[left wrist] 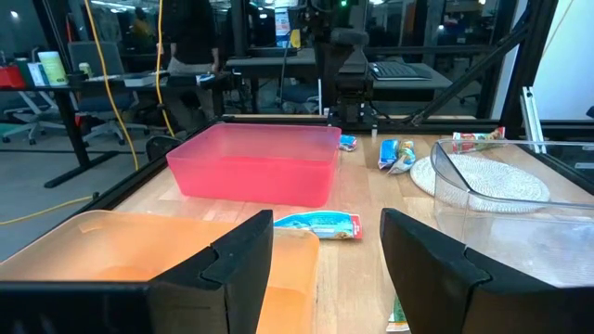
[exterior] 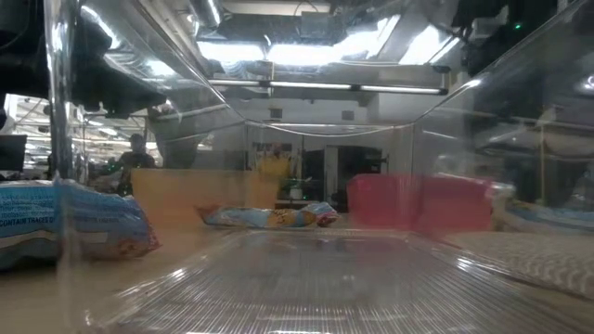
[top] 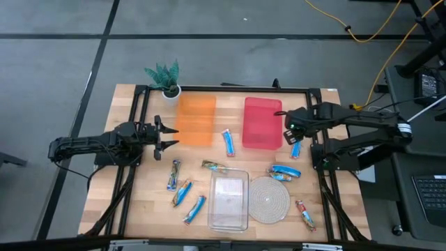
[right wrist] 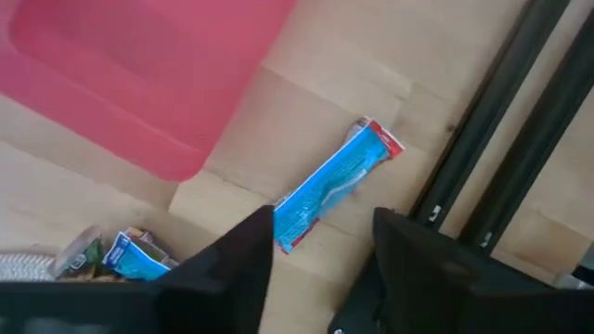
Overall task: Pick and place Granola Bars by type
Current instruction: Put the red granola bar into the red bin
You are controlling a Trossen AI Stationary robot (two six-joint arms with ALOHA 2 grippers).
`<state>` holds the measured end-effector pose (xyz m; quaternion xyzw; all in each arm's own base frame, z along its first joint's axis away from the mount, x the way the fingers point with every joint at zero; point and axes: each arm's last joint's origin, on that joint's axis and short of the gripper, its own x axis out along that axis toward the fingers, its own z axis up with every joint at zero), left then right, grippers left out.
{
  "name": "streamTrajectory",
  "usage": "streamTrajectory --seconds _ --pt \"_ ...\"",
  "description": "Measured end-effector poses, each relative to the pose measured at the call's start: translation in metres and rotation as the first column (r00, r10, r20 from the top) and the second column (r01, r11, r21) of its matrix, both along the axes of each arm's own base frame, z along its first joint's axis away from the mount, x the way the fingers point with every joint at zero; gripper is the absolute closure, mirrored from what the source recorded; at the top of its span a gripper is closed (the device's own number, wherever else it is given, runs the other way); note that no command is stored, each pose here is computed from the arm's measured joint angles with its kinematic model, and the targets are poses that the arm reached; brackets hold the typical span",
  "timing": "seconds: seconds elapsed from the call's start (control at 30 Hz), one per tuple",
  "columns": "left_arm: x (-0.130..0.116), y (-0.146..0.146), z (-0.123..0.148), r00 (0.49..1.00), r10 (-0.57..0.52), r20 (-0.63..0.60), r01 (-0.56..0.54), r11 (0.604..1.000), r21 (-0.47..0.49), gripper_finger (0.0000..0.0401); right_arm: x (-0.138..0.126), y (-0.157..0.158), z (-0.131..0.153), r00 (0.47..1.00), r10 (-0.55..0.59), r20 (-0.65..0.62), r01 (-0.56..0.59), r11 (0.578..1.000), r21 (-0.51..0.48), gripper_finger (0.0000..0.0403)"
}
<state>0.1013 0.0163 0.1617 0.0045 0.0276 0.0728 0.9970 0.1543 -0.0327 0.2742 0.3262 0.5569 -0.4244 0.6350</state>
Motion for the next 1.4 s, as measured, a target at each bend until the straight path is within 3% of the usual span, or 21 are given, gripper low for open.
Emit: streamTrajectory --seconds 0.27,0.53,0.8,1.07,1.4 --pt "0.0 0.0 0.0 1.0 0.0 0.0 0.0 1.0 0.0 0.0207 0.016 -0.006 -0.015 0.996 -0.022 -0.09 0.027 0.998 0.06 0.0152" --pt "0.0 0.0 0.0 1.0 0.0 0.0 0.0 1.0 0.0 0.0207 0.025 -0.015 -0.034 0.987 -0.078 -0.143 0.088 0.994 0.065 0.0159" --pt "0.0 0.0 0.0 1.0 0.0 0.0 0.0 1.0 0.0 0.0207 0.004 -0.012 -0.088 0.973 -0.124 -0.194 0.15 0.981 0.123 0.0162" --pt "0.0 0.0 0.0 1.0 0.0 0.0 0.0 1.0 0.0 0.0207 -0.008 -0.008 -0.124 0.981 -0.161 -0.11 0.179 0.966 0.188 0.0163" --pt "0.0 0.0 0.0 1.0 0.0 0.0 0.0 1.0 0.0 0.0207 -0.008 -0.007 -0.129 0.984 -0.161 -0.077 0.174 0.962 0.21 0.0163"
